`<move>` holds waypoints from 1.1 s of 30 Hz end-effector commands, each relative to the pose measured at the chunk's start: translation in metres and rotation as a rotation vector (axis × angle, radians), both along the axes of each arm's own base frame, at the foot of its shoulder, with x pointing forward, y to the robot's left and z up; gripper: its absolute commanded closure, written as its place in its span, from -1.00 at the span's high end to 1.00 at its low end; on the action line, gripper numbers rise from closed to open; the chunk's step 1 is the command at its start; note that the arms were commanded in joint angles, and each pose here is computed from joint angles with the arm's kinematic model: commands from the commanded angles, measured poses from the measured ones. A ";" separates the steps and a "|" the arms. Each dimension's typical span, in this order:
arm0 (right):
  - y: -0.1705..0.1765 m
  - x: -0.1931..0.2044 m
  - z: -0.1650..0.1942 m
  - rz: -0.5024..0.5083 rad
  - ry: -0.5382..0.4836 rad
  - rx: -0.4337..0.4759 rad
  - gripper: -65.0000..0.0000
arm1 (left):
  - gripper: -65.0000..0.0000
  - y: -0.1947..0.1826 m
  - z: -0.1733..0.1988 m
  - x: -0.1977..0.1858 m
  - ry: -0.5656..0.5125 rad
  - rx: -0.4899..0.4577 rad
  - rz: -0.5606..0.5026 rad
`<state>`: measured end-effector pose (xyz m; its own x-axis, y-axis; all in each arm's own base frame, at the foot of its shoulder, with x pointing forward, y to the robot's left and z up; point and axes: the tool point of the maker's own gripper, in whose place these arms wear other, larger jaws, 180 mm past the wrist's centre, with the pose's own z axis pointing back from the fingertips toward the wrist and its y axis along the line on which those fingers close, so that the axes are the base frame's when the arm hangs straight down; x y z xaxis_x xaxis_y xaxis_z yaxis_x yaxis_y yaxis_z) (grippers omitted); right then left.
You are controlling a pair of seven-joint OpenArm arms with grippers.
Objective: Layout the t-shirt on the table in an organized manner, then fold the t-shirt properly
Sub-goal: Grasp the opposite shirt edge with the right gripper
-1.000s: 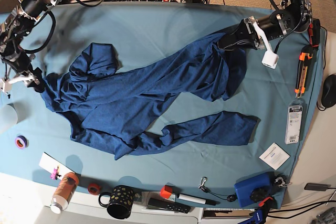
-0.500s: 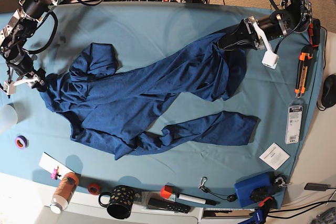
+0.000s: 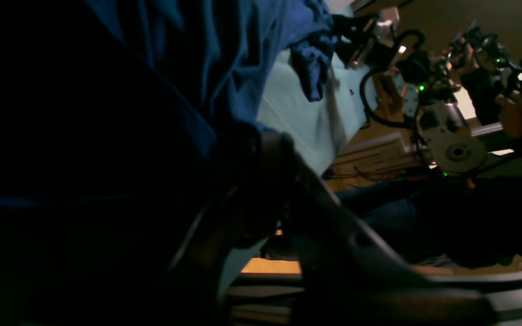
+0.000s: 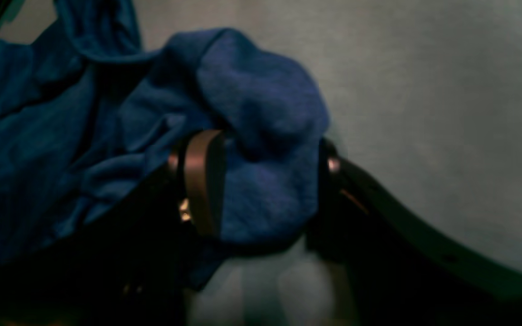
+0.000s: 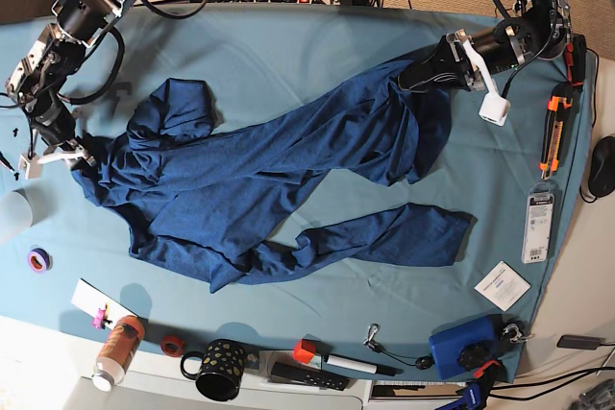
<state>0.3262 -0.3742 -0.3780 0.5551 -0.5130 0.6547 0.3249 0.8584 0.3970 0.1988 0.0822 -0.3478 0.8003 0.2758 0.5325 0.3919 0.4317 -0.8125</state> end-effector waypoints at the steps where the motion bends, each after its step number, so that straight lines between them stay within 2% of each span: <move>1: -0.007 0.008 0.015 0.005 -0.033 -0.025 -0.43 | -1.00 0.003 0.010 0.005 -0.034 -0.016 0.009; 4: -0.007 0.009 0.016 0.008 -0.035 -0.026 -1.00 | -1.00 0.003 0.010 0.005 -0.035 -0.016 0.010; 11: -0.006 0.009 0.015 0.009 -0.032 -0.026 -1.00 | -1.00 0.003 0.017 0.015 -0.066 -0.020 0.013; 20: -0.006 0.008 0.014 0.010 -0.030 -0.025 -1.00 | -1.00 0.008 0.010 0.030 -0.095 0.073 0.025; 24: 0.002 0.010 0.018 0.080 -0.058 -0.042 -1.00 | -1.00 0.008 0.010 0.030 -0.096 0.074 0.027; 33: 0.003 0.011 0.019 0.095 -0.067 -0.047 -1.00 | -1.00 0.010 0.014 0.035 -0.113 0.066 0.047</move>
<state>0.3269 -0.3607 -0.3788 0.5980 -0.4436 0.6675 0.2342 0.8932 0.3839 0.2267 0.0886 -0.3460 0.7532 0.2513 0.6079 0.4313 0.5091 -0.7449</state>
